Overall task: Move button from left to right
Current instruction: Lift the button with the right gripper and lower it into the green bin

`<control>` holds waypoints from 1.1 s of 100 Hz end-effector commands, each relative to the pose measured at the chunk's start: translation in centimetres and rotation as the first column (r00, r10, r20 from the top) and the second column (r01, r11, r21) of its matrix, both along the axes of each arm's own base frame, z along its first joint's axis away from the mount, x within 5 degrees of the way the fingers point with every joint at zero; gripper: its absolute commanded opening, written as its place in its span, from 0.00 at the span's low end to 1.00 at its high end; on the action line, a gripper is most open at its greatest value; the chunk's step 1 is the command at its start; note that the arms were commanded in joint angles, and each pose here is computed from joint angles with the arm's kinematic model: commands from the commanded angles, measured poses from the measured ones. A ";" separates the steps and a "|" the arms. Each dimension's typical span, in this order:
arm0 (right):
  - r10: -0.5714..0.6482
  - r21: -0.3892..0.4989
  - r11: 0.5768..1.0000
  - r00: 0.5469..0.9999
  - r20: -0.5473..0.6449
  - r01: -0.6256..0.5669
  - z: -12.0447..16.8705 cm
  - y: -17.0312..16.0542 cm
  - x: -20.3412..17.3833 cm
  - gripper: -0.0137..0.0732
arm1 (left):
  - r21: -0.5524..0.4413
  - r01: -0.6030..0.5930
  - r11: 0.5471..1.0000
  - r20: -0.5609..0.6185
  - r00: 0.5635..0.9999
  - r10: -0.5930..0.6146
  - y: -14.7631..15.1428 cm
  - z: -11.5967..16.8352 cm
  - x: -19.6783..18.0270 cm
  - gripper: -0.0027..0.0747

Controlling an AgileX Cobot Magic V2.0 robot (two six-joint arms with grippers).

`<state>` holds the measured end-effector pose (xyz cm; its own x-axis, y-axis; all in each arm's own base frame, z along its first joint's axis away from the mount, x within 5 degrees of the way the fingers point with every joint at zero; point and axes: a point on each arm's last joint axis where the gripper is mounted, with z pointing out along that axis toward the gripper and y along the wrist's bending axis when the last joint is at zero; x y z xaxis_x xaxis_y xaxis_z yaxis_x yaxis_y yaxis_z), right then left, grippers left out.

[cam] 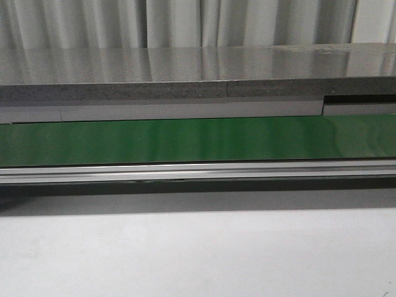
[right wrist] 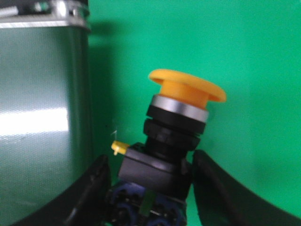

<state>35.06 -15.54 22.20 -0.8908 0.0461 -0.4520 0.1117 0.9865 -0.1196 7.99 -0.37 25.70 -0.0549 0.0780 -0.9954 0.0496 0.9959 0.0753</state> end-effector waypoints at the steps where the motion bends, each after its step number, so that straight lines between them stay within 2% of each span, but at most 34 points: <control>1: 0.005 -0.039 0.999 0.998 0.069 -0.002 1.7 -0.4 0.5 0.36 | -0.019 -0.002 1.000 0.104 0.995 0.004 0.0 1.6 0.1 0.01; 28: 0.003 -0.030 1.000 0.999 0.050 -0.002 0.4 -0.6 0.9 0.39 | -0.019 -0.002 1.000 0.104 0.995 0.004 0.0 1.6 0.1 0.01; 38: 0.003 -0.032 0.999 0.999 0.054 -0.001 0.4 -0.7 1.0 0.48 | -0.019 -0.002 1.000 0.104 0.995 0.004 0.0 1.6 0.1 0.01; 50: 0.002 -0.032 0.999 0.999 0.054 -0.001 0.4 -0.7 1.0 0.64 | -0.019 -0.002 1.000 0.104 0.995 0.004 0.0 1.6 0.1 0.01; 60: 0.000 -0.030 1.000 0.998 0.056 0.002 0.4 -0.6 1.0 0.72 | -0.019 -0.002 1.000 0.104 0.995 0.004 0.0 1.6 0.1 0.01; 89: -0.022 -0.019 1.000 0.997 0.068 0.024 0.7 -0.6 0.9 0.73 | -0.019 -0.002 1.000 0.104 0.995 0.004 0.0 1.6 0.1 0.01; 110: -0.063 -0.016 0.998 0.981 0.183 0.067 3.9 -0.1 0.4 0.73 | -0.019 -0.002 1.000 0.104 0.995 0.004 0.0 1.6 0.1 0.01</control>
<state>35.55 -15.81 21.05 -0.8868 0.0926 -0.4528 0.1537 0.9830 -0.1000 7.99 -0.37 25.70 -0.0549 0.0780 -0.9954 0.0496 0.9959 0.0753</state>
